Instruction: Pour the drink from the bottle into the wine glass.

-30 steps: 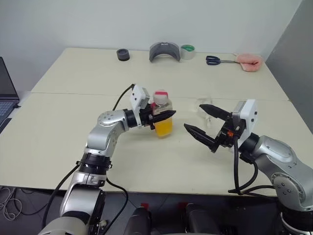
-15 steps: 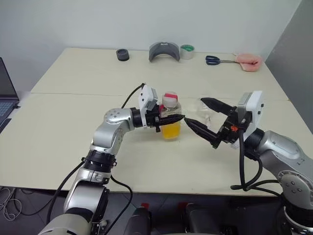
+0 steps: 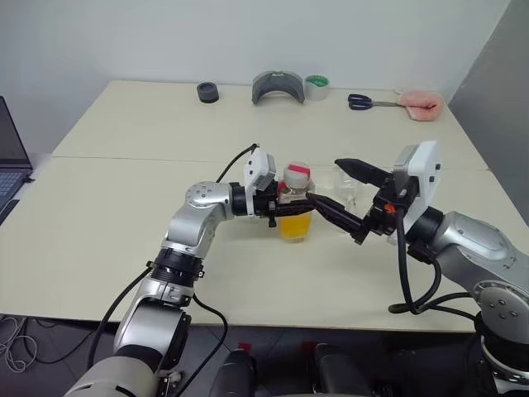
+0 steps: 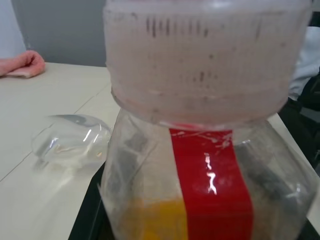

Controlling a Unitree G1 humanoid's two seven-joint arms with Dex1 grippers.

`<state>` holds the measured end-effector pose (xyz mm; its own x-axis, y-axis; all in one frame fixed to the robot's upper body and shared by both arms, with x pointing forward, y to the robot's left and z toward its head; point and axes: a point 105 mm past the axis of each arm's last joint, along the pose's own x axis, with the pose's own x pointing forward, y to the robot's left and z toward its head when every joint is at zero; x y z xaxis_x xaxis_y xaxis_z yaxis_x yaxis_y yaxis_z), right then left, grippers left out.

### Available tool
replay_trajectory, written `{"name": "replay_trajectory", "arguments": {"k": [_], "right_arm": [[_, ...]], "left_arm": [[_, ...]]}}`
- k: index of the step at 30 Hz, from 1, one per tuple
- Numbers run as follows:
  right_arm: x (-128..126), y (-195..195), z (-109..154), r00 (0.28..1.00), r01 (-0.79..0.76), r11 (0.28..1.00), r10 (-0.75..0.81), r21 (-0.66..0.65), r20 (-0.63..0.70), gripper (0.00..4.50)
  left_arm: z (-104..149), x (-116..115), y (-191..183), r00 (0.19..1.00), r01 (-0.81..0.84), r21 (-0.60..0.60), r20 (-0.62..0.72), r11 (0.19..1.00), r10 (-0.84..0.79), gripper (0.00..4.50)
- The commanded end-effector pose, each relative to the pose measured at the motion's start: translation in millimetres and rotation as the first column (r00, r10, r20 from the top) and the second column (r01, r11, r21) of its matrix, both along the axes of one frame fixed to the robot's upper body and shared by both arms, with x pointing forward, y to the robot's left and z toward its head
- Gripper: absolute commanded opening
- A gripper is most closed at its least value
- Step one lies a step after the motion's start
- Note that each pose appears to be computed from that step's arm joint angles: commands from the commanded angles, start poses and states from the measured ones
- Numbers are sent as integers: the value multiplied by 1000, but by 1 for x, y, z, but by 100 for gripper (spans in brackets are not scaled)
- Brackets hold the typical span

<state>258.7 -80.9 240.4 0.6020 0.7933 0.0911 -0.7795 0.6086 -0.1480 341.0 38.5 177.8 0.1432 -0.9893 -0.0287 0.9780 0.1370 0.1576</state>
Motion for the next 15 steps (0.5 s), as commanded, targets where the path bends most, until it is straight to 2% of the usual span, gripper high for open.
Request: {"name": "replay_trajectory", "arguments": {"k": [1, 6, 10, 15], "right_arm": [[-4, 1, 6, 999, 0, 1000, 1, -4, 45, 450], [-11, 0, -6, 1000, -16, 999, 17, -27, 14, 450], [-13, 5, -21, 999, -46, 996, 45, -71, -20, 450], [-7, 13, -30, 998, -67, 990, 66, -124, -16, 450]], "left_arm": [[14, 5, -2, 997, -18, -18, 81, 1000, 19, 178], [2, 36, 23, 948, -301, -31, 96, 953, 302, 178], [-2, 64, 53, 799, -591, -98, 72, 801, 598, 177], [-7, 76, 71, 660, -744, -136, 6, 654, 751, 176]]}}
